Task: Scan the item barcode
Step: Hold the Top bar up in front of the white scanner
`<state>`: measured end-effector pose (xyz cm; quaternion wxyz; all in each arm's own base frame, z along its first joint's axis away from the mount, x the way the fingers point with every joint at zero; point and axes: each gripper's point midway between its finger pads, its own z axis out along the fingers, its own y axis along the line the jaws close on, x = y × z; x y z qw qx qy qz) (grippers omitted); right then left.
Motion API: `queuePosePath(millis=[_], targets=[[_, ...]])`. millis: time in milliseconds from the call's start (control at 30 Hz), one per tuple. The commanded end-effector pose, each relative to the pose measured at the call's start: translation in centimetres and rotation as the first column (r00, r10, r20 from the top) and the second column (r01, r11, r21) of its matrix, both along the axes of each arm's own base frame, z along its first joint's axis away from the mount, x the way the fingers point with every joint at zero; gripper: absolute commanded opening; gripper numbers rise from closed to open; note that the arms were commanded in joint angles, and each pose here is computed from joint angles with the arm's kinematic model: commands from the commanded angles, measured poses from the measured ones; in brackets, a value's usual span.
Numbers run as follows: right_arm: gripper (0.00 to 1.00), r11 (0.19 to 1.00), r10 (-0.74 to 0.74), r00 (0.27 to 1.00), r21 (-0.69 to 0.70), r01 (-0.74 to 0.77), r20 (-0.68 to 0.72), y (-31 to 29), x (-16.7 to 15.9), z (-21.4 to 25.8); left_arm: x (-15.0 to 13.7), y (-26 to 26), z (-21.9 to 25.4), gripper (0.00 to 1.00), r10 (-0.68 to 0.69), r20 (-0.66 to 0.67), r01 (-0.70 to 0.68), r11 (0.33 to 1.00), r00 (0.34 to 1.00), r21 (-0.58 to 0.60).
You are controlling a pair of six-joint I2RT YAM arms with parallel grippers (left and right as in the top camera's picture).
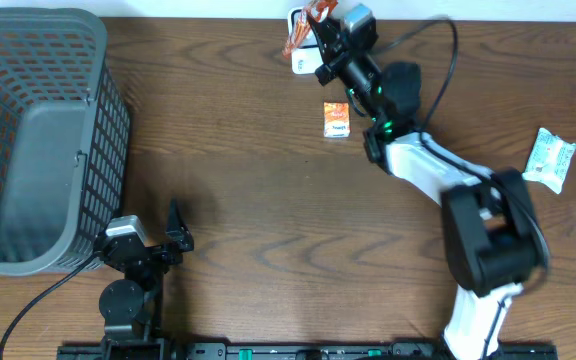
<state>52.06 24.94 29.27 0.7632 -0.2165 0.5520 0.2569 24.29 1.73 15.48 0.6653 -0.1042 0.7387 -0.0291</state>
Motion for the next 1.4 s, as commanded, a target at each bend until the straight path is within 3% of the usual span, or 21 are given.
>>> queuePosePath(millis=[0,200,367,667,1033,1367], targets=[[0.01,0.998,-0.046,0.995,0.035,0.043,0.085,-1.5,2.0,-1.0,0.0,0.0,-1.8,0.98,0.002,-0.042,-0.001,1.0,0.999,0.013],[0.01,1.0,0.026,0.989,-0.009,-0.025,0.142,-0.3,5.6,-3.5,0.0,0.0,-1.8,0.98,0.002,-0.042,-0.001,1.0,0.999,0.013],[0.01,1.0,0.014,0.973,-0.008,-0.012,0.228,0.1,8.6,-3.0,0.0,0.0,-1.8,0.98,0.002,-0.042,-0.001,1.0,0.999,0.013],[0.01,0.99,-0.02,0.976,-0.134,0.05,0.216,1.0,12.9,-5.8,0.0,0.0,-1.8,0.98,0.002,-0.042,-0.001,1.0,0.999,0.013],[0.01,0.955,0.057,0.994,-0.296,-0.026,0.095,1.7,13.6,-10.9,0.0,0.0,-1.8,0.98,0.002,-0.042,-0.001,1.0,0.999,0.013],[0.01,0.9,0.269,0.963,-0.358,-0.249,0.006,1.5,11.6,-13.5,0.0,0.0,-1.8,0.98,0.002,-0.042,-0.001,1.0,0.999,0.013]])
